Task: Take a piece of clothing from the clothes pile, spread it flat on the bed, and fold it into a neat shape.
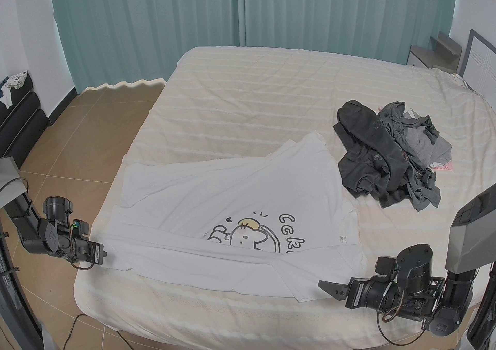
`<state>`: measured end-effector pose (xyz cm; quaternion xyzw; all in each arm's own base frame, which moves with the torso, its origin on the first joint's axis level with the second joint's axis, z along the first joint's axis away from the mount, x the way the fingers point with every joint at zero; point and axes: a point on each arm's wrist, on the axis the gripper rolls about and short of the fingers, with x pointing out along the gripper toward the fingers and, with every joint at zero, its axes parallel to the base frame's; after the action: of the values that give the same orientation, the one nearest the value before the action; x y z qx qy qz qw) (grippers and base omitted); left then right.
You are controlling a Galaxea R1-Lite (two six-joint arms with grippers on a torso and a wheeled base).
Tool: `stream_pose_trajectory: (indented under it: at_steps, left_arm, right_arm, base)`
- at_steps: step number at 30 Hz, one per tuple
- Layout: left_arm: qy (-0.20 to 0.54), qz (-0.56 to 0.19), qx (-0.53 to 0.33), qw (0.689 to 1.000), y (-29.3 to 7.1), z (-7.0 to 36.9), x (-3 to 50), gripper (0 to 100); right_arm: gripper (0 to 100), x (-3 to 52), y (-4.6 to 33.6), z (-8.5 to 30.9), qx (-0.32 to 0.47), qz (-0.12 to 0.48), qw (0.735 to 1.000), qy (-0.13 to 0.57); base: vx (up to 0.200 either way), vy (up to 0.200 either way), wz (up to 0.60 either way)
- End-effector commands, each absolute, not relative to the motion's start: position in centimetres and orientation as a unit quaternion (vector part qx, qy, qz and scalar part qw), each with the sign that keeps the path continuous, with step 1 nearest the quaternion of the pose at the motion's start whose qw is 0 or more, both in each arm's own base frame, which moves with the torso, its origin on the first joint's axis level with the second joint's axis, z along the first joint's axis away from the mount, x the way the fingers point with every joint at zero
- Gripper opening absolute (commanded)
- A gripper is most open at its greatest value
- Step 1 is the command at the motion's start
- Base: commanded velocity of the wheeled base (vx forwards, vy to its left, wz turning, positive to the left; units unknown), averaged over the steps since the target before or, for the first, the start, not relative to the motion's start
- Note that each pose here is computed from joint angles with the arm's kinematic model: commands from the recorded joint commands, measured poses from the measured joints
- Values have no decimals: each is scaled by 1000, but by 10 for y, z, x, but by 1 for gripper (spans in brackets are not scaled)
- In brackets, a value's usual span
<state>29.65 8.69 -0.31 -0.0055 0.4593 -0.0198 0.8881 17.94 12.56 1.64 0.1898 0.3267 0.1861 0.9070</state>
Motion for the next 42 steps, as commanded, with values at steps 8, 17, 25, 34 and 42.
stream_pose_trajectory:
  at_steps: [8, 17, 25, 34, 42]
  left_arm:
    - [457, -9, 3, 890, 88, 0, 297, 0]
    - [430, 3, 9, 903, 93, 21, 296, 0]
    - [437, -1, 22, 899, 97, 25, 289, 0]
    - [446, -8, 49, 894, 106, 28, 284, 0]
    - [452, -7, 51, 891, 109, 24, 284, 0]
  right_arm:
    - [100, 176, 123, 15, 186, 184, 905, 335]
    - [100, 176, 124, 15, 186, 185, 905, 335]
    - [100, 175, 124, 15, 188, 185, 905, 334]
    - [100, 175, 124, 15, 188, 185, 905, 334]
    - [100, 175, 124, 16, 188, 185, 905, 334]
  base:
    - [0, 0, 0]
    - [0, 0, 0]
    - [0, 0, 0]
    - [0, 0, 0]
    - [0, 0, 0]
